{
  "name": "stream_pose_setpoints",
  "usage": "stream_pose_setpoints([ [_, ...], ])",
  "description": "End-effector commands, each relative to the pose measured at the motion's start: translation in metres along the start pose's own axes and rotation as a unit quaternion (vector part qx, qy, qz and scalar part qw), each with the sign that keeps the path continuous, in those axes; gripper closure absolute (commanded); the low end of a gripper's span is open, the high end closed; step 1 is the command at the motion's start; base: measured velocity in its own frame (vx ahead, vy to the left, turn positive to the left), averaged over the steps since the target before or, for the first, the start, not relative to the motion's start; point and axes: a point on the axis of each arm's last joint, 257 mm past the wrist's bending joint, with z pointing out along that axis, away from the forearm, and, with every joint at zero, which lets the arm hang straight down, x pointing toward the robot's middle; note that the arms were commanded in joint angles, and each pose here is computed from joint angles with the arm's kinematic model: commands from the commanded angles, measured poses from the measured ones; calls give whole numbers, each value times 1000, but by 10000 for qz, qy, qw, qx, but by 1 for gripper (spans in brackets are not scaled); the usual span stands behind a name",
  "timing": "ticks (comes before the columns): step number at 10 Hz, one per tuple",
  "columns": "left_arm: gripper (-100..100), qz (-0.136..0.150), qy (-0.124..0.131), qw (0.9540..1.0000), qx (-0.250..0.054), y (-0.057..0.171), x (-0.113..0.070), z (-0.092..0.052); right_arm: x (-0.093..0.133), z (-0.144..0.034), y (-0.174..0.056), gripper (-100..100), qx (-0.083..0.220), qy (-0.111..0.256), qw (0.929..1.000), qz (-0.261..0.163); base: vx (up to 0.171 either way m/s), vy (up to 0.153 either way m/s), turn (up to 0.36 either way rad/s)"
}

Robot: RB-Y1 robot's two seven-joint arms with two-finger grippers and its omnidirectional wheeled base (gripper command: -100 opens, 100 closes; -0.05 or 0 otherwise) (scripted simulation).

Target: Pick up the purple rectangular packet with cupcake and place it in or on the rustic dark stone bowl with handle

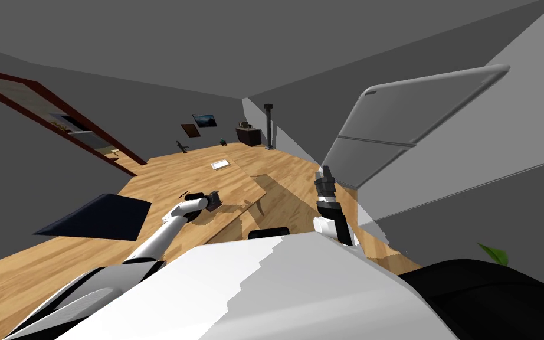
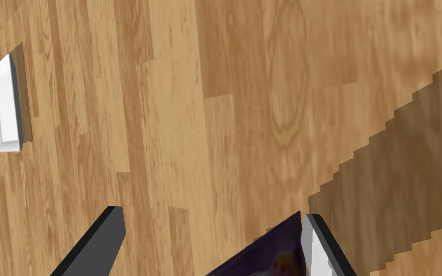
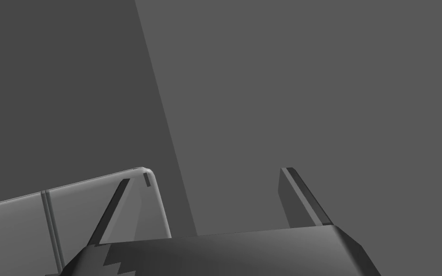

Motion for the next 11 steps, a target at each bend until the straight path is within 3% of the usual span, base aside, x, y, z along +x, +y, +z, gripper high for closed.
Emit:
stream_pose_setpoints([
  [1, -100, -128, -163, 9995, -239, 0, -18, -1, 0, 0, 0, 0, 0, 0, 10000, 0, 8, -15, -140],
  [4, -100, -318, -422, 9967, -615, 11, -45, -4, 0, 0, 0, 0, 0, 0, 10000, 0, 17, -11, -102],
  [5, -100, -471, -575, 9944, -747, 9, -64, -9, 0, 0, 0, 0, 0, 0, 10000, 0, 24, -9, -127],
  [6, -100, -479, -607, 9932, -872, 15, -66, -10, 0, 0, 0, 0, 0, 0, 10000, 0, 20, -5, -75],
  [7, -100, -624, -742, 9904, -986, 11, -83, -16, 0, 0, 0, 0, 0, 0, 10000, 0, 18, -13, -132],
  [8, -100, -644, -783, 9886, -1112, 18, -86, -17, 0, 0, 0, 0, 0, 0, 10000, 0, 16, -7, -60],
  [9, -100, -803, -928, 9848, -1226, 16, -104, -25, 0, 0, 0, 0, 0, 0, 10000, 0, 21, -9, -113],
  [11, -100, -811, -953, 9828, -1361, 23, -105, -27, 0, 0, 0, 0, 0, 0, 10000, 0, 13, -2, -25],
])
